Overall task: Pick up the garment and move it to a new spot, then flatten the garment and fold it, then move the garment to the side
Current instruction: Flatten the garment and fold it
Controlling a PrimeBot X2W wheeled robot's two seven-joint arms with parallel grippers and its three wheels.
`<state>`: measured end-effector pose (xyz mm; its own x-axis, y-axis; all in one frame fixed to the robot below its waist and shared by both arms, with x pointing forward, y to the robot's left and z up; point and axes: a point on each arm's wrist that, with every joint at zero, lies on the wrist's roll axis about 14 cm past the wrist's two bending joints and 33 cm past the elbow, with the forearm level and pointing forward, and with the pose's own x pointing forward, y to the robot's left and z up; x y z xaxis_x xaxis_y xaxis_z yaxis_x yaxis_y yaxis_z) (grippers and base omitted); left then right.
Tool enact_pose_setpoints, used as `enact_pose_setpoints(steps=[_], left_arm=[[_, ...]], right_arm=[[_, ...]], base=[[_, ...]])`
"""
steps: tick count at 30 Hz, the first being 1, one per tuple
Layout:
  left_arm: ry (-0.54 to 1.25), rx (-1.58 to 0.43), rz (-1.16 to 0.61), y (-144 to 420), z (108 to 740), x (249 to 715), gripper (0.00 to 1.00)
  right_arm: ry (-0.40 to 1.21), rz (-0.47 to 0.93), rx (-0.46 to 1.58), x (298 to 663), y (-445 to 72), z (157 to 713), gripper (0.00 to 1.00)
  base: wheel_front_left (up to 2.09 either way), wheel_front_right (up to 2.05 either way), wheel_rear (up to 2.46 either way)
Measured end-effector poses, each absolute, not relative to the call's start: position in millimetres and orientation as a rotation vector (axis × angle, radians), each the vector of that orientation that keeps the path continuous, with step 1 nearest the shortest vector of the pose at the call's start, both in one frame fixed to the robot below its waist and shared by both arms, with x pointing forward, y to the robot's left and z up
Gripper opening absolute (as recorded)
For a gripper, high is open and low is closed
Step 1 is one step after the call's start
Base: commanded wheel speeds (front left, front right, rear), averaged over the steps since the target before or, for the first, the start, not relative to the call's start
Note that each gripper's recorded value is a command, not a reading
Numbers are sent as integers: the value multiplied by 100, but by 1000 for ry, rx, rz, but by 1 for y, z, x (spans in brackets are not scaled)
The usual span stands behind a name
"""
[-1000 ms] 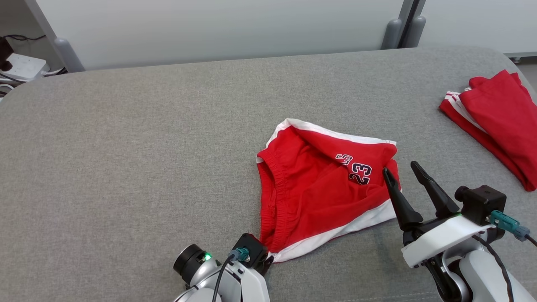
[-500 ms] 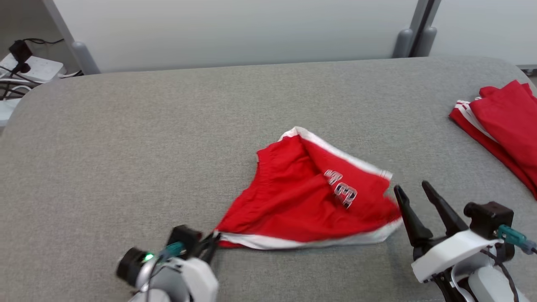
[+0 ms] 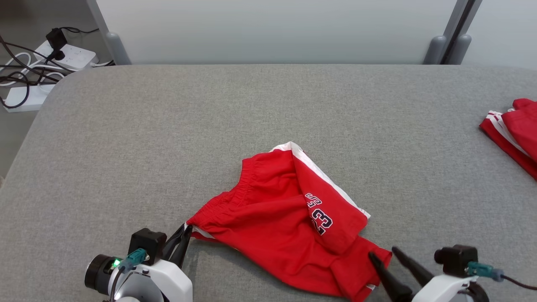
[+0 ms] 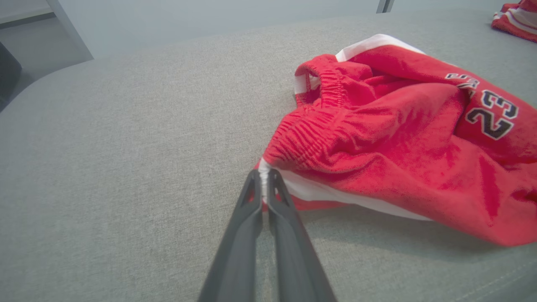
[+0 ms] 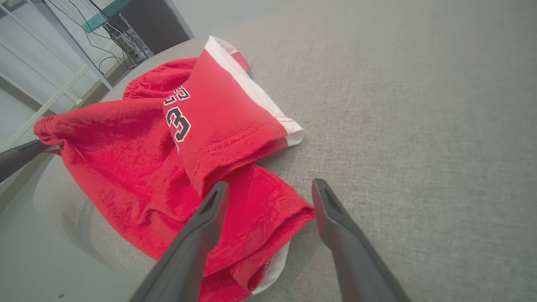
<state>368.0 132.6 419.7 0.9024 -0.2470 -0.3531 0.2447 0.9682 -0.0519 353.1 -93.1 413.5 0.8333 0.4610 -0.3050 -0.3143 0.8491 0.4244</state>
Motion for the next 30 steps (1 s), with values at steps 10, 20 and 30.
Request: enact_pose_setpoints(steps=[10, 20, 30], left_arm=[[358, -35, -232, 134, 420, 369, 0], [352, -42, -233, 133, 419, 367, 0], [263, -90, -241, 125, 441, 371, 0]], right_arm=[[576, 471, 473, 310, -73, 387, 100], [680, 462, 592, 319, -46, 372, 40], [485, 480, 442, 376, -61, 400, 0]], base=[[0, 0, 0], [0, 0, 0], [0, 0, 0]])
